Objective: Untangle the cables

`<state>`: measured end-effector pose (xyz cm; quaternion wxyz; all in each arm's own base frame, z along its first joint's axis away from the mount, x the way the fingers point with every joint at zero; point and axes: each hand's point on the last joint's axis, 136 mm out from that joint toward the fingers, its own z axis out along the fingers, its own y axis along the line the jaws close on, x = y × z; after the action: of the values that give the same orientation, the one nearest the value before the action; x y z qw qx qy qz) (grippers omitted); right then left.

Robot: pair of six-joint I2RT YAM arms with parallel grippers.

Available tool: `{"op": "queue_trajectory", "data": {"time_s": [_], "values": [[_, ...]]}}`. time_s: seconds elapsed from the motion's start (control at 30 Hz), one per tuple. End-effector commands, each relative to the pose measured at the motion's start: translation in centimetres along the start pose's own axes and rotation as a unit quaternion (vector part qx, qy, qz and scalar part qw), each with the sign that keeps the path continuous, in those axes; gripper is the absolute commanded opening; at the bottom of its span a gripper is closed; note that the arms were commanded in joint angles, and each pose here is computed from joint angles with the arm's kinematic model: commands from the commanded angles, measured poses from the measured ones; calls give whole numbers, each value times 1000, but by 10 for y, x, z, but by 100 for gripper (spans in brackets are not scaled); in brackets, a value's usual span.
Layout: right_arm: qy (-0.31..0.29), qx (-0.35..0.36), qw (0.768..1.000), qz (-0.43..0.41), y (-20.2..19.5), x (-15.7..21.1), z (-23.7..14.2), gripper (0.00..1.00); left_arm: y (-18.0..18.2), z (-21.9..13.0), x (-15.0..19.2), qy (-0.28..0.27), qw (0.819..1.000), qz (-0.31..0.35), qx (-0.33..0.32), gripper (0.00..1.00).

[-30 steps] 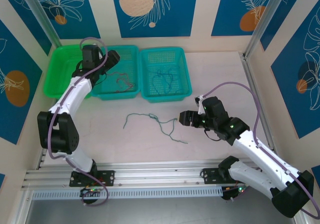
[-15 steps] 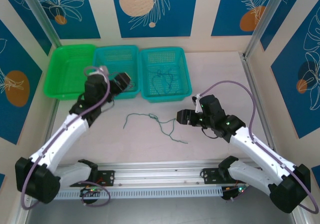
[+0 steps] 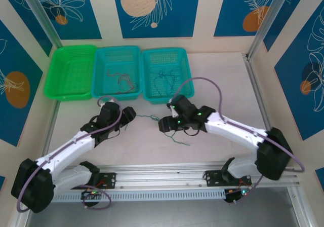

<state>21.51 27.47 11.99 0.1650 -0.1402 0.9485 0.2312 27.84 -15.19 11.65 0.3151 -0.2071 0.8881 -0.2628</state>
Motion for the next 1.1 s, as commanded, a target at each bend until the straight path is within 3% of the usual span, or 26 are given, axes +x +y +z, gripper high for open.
{"op": "queue_trajectory", "data": {"time_s": [0.0, 0.13, 0.27, 0.43, 0.63, 0.7, 0.83, 0.93, 1.07], "values": [[5, 82, 997, -10, -13, -3, 21, 71, 22, 9, 2, -5, 998, 36, -54, 71], [18, 123, 992, -37, -15, -4, 53, 70, 34, 22, -3, 0, 987, 116, -108, 72], [44, 159, 986, -34, -26, -1, 78, 68, 39, 39, 2, 38, 971, 195, -131, 73], [71, 149, 986, -33, -25, 9, 99, 48, 38, 61, 12, 75, 963, 226, -128, 73], [83, 154, 984, -23, -29, 17, 99, 30, 57, 81, 10, 70, 952, 241, -174, 68], [85, 151, 985, -24, -28, 19, 98, 22, 59, 87, 13, 73, 952, 242, -172, 62], [84, 145, 986, -22, -29, 22, 95, 19, 64, 94, 19, 84, 951, 241, -175, 37], [90, 125, 988, -20, -25, 25, 95, 2, 77, 90, 14, 75, 945, 239, -212, 15], [95, 133, 987, -4, -36, 29, 90, 0, 77, 77, 0, 46, 943, 240, -225, 5]]}}
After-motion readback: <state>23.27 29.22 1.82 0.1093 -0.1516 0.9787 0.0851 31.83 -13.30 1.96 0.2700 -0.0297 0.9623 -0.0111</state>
